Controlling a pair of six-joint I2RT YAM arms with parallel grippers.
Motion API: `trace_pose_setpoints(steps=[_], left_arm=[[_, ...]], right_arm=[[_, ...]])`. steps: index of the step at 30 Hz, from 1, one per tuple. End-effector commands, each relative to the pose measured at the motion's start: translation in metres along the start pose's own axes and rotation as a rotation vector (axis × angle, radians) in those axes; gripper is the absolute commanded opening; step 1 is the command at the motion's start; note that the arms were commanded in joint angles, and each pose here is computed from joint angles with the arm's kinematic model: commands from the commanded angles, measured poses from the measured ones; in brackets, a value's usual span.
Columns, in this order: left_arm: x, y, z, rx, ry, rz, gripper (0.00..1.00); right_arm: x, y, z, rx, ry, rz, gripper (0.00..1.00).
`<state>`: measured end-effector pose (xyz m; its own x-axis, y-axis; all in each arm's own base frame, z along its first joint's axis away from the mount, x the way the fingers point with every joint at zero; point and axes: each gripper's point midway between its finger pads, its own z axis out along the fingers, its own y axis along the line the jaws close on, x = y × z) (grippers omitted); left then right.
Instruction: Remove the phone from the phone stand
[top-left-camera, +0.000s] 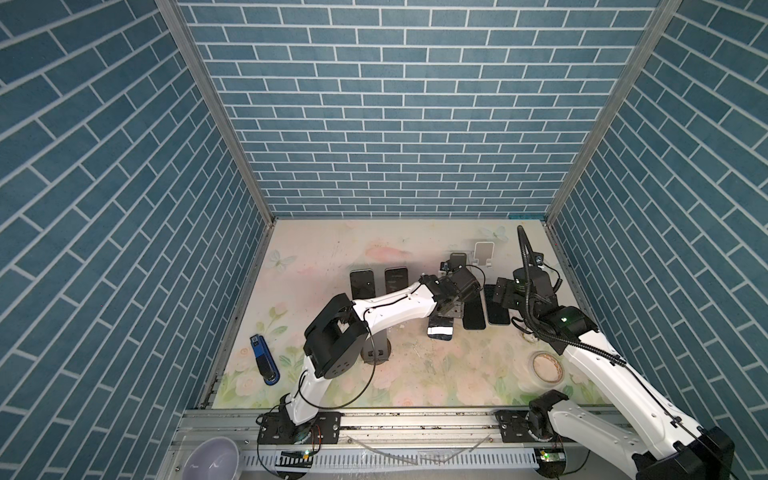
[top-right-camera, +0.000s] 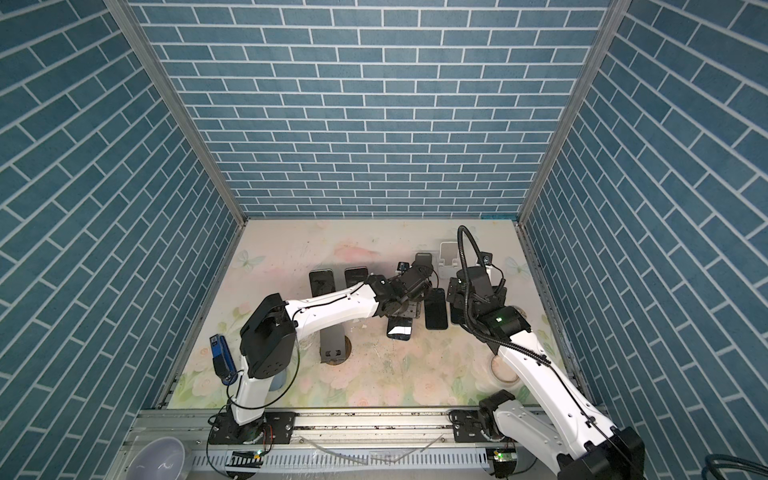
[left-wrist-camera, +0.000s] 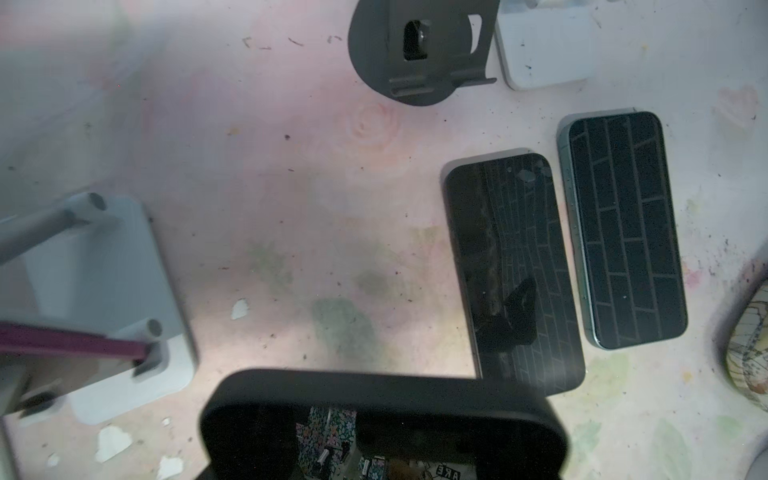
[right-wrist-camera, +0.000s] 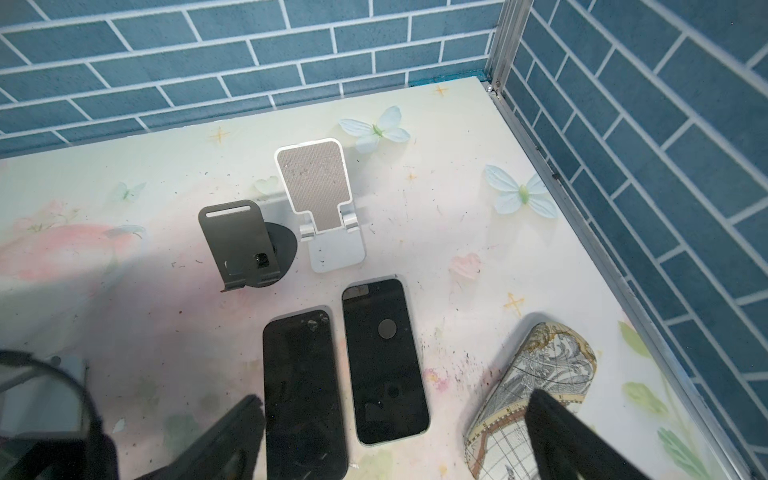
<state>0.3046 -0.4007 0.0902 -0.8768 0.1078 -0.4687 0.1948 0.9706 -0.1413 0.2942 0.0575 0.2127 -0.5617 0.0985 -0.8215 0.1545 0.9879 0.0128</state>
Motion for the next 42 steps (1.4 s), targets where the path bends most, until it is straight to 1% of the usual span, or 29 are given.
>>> trace_pose_setpoints(steps=[1,3,6,12,14,20,27,42], left_arm=[[-0.007,-0.006,0.010,0.037,0.028,-0.062,0.49],[-0.008,-0.005,0.019,0.037,0.047,-0.089,0.49],[-0.010,-0.002,0.028,0.006,0.058,-0.098,0.49],[-0.013,0.005,0.041,-0.097,0.099,-0.078,0.50],[-0.014,0.009,0.046,-0.133,0.103,-0.089,0.50],[-0.013,0.016,0.054,-0.191,0.111,-0.122,0.52],[-0.006,0.031,0.064,-0.258,0.124,-0.127,0.52],[0.002,0.038,0.085,-0.273,0.155,-0.144,0.57]], right_arm=[[0.004,-0.011,-0.003,0.038,-0.006,-0.033,0.99],[0.005,-0.013,-0.004,0.041,-0.007,-0.034,0.99],[0.005,-0.013,-0.005,0.035,-0.018,-0.026,0.99],[0.007,-0.012,-0.003,0.027,-0.027,-0.026,0.98],[0.008,-0.010,-0.002,0.022,-0.024,-0.030,0.98],[0.005,-0.006,-0.002,0.000,-0.032,-0.033,0.98],[0.007,-0.007,-0.002,-0.005,-0.039,-0.032,0.98],[0.009,-0.004,-0.002,-0.023,-0.039,-0.029,0.98]])
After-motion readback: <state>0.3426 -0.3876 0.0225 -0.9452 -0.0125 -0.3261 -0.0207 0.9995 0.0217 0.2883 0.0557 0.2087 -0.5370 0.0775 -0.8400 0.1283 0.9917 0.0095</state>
